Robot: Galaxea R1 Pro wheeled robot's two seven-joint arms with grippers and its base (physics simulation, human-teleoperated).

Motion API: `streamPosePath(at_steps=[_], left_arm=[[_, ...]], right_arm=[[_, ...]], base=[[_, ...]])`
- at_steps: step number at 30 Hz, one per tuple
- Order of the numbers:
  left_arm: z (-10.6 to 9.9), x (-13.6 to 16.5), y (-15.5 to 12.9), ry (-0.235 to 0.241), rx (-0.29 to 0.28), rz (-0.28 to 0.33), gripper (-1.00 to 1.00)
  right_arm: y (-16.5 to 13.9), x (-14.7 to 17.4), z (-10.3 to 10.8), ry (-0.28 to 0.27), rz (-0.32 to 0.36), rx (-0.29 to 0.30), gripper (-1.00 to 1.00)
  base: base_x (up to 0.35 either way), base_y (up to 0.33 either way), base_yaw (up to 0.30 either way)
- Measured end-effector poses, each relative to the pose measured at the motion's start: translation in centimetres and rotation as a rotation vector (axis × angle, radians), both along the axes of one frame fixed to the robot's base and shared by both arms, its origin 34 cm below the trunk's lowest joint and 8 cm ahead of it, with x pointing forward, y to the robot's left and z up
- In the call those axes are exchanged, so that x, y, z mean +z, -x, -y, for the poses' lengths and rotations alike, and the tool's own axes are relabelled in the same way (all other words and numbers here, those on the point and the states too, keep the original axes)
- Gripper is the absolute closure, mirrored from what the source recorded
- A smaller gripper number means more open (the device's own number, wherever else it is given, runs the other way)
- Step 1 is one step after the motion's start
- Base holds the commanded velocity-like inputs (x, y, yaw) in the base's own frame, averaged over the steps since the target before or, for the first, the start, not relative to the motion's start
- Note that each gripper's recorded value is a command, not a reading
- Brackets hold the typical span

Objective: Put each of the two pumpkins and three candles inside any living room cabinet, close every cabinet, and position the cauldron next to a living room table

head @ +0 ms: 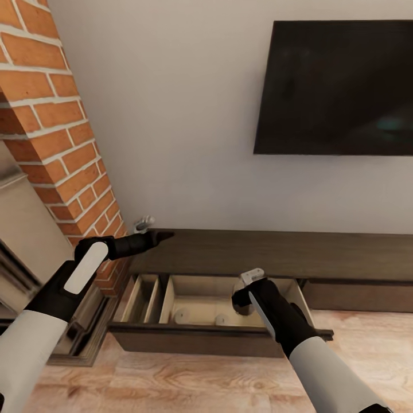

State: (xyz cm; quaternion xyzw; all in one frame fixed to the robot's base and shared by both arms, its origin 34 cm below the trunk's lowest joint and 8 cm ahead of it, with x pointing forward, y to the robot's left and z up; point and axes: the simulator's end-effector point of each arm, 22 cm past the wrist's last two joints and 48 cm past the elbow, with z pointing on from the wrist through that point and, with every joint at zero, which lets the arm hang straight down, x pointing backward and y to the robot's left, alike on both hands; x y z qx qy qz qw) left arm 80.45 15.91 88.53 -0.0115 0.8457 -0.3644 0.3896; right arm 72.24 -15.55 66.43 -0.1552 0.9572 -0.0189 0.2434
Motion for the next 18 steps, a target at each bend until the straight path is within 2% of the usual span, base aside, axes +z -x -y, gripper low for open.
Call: streamPosePath(at_steps=[7,10,14,18], left_arm=[[1.1,0.2,0.1,0.015,-0.011,0.000,-1.00],[1.3,0.2,0.2,0.016,-0.014,0.002,-1.00],[1.3,0.2,0.2,0.017,-0.015,0.002,-1.00],[1.3,0.1,0.2,0.018,-0.014,-0.001,-1.00]], right_arm=[[0.2,-0.4,0.3,0.007,-0.010,-0.002,1.00],[0.6,-0.9,0.8,0.019,-0.022,-0.008,1.00],[0.8,-1.7,3.1,0.070,-0.033,-0.029,1.00],[1.6,-2.8,4.3,0.065,-0.065,-0.068,1.00]], base=[[0.304,-0.061,0.000],[0.088,-0.013,0.000],[0.017,-0.003,0.000],[0.001,0.000,0.000]])
